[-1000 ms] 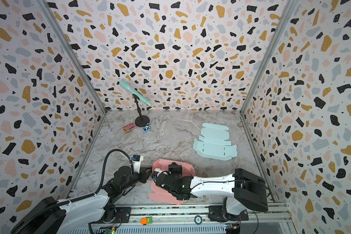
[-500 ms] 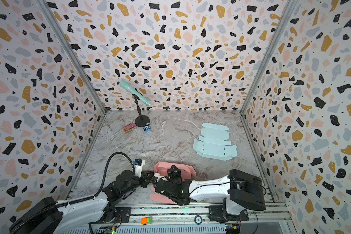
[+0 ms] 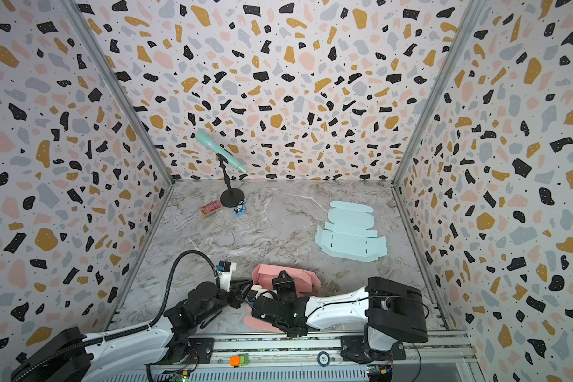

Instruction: Fold the paper box

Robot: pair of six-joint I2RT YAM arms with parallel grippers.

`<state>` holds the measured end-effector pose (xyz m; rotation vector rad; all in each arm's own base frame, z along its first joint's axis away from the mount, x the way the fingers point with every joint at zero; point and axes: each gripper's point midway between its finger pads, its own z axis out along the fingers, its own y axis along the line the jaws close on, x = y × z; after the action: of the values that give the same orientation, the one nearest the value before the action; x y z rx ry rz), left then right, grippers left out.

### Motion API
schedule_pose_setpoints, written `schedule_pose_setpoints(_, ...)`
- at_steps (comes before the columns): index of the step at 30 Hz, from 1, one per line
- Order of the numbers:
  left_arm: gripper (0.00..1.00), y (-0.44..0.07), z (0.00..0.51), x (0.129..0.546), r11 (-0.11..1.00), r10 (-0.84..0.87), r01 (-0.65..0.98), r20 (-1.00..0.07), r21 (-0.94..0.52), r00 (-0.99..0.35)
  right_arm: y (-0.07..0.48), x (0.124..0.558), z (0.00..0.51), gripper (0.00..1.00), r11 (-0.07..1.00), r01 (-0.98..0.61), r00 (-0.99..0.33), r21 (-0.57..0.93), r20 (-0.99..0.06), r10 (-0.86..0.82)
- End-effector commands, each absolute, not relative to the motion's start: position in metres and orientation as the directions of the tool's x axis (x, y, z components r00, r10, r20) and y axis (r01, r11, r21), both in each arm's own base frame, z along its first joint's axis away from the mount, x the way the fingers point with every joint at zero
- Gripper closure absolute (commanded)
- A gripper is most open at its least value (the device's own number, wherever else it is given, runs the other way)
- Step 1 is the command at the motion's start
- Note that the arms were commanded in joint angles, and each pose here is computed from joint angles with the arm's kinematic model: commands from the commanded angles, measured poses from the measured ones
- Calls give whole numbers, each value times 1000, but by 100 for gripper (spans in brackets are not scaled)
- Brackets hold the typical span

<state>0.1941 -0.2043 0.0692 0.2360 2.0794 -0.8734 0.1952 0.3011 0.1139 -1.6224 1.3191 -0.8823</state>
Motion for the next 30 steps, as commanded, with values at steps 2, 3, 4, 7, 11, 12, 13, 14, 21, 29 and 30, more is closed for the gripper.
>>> schedule_pose_setpoints(2,62,-200,61,192,757,-125,448,-779,-475,-615,302,187,101,100,-142,-412,235,-900,46,-971)
schedule_pose_setpoints(3,58,-200,61,191,757,-129,446,-779,-477,-613,303,186,101,100,-143,-413,239,-899,44,-970)
schedule_pose_setpoints(4,54,-199,59,191,760,-133,441,-779,-477,-613,303,184,101,100,-144,-415,243,-899,43,-969)
schedule_pose_setpoints(7,52,-200,59,190,767,-130,441,-785,-467,-606,304,182,99,100,-150,-419,253,-896,44,-966)
schedule_pose_setpoints(11,51,-205,65,192,764,-128,459,-803,-454,-582,304,181,98,100,-152,-420,258,-895,43,-965)
schedule_pose_setpoints(12,51,-206,67,192,764,-127,462,-807,-450,-576,304,181,98,100,-150,-422,259,-894,39,-965)
schedule_pose_setpoints(13,51,-206,69,193,765,-127,466,-814,-444,-567,305,180,98,100,-150,-424,261,-893,38,-965)
schedule_pose_setpoints(14,51,-206,69,194,769,-124,467,-819,-436,-561,305,180,98,100,-150,-424,262,-893,38,-964)
schedule_pose_setpoints(21,54,-212,74,193,783,-96,498,-864,-372,-495,305,179,100,100,-140,-429,265,-892,24,-964)
schedule_pose_setpoints(29,62,-221,77,201,794,-87,504,-883,-341,-461,307,177,101,100,-132,-438,270,-889,10,-963)
schedule_pose_setpoints(30,63,-223,78,201,791,-90,508,-886,-341,-456,306,177,101,100,-131,-438,269,-889,9,-963)
